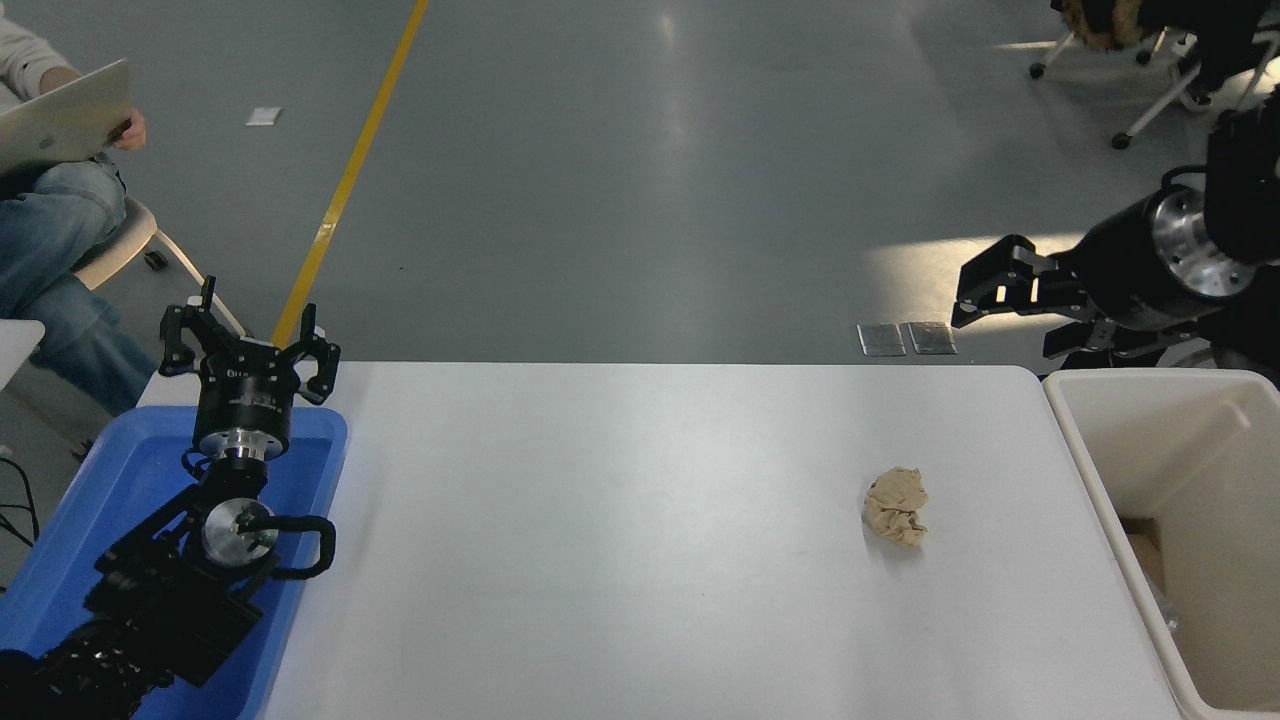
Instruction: Pick up paper ball place in dustbin
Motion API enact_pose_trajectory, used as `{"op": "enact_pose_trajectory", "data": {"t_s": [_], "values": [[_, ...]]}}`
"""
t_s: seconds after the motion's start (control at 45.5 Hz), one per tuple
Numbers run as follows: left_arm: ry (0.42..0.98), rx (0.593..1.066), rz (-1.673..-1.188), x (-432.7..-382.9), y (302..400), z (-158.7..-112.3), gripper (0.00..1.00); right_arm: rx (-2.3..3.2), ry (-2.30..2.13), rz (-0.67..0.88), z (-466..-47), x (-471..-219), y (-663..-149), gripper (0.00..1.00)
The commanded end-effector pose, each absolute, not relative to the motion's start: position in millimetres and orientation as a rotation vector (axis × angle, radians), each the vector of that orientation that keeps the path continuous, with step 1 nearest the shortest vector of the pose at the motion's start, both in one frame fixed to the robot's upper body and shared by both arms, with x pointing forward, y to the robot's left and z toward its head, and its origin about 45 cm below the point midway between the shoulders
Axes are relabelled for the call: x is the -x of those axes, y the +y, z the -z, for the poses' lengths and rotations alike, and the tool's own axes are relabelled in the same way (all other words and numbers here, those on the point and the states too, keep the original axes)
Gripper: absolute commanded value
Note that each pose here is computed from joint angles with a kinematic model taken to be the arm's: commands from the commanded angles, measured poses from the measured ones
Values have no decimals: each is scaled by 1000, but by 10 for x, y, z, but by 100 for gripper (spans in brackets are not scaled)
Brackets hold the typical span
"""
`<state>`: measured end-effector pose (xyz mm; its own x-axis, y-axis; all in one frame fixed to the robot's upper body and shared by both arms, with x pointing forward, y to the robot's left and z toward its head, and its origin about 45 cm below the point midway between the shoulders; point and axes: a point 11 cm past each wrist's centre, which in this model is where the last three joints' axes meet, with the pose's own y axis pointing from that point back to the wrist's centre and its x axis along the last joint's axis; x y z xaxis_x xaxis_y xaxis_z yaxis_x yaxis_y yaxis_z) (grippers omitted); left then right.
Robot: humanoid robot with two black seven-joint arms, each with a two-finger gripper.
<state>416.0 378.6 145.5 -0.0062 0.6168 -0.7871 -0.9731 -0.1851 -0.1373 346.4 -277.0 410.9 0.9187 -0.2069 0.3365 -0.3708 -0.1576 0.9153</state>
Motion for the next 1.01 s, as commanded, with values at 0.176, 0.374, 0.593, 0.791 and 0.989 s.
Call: {"op": "enact_pose_trajectory", "data": {"t_s": [0.176, 0.374, 0.593, 0.791, 0.989], "values": [[544, 887, -1557, -4160, 3790, -1457, 99, -1804, -272, -230, -4741, -3059, -2405, 84], [544, 885, -1557, -4160, 3789, -1457, 99, -1766, -331, -178, -4364, -3215, -2564, 82], [544, 885, -1557, -4160, 3789, -1457, 99, -1685, -465, -128, -3728, -3522, -2853, 82], [544, 885, -1557, -4160, 3789, -1457, 99, -1598, -542, -83, -3070, -3791, -3154, 85], [544, 885, -1557, -4160, 3789, -1457, 99, -1606, -552, 1, -2384, -3840, -3224, 88]]}}
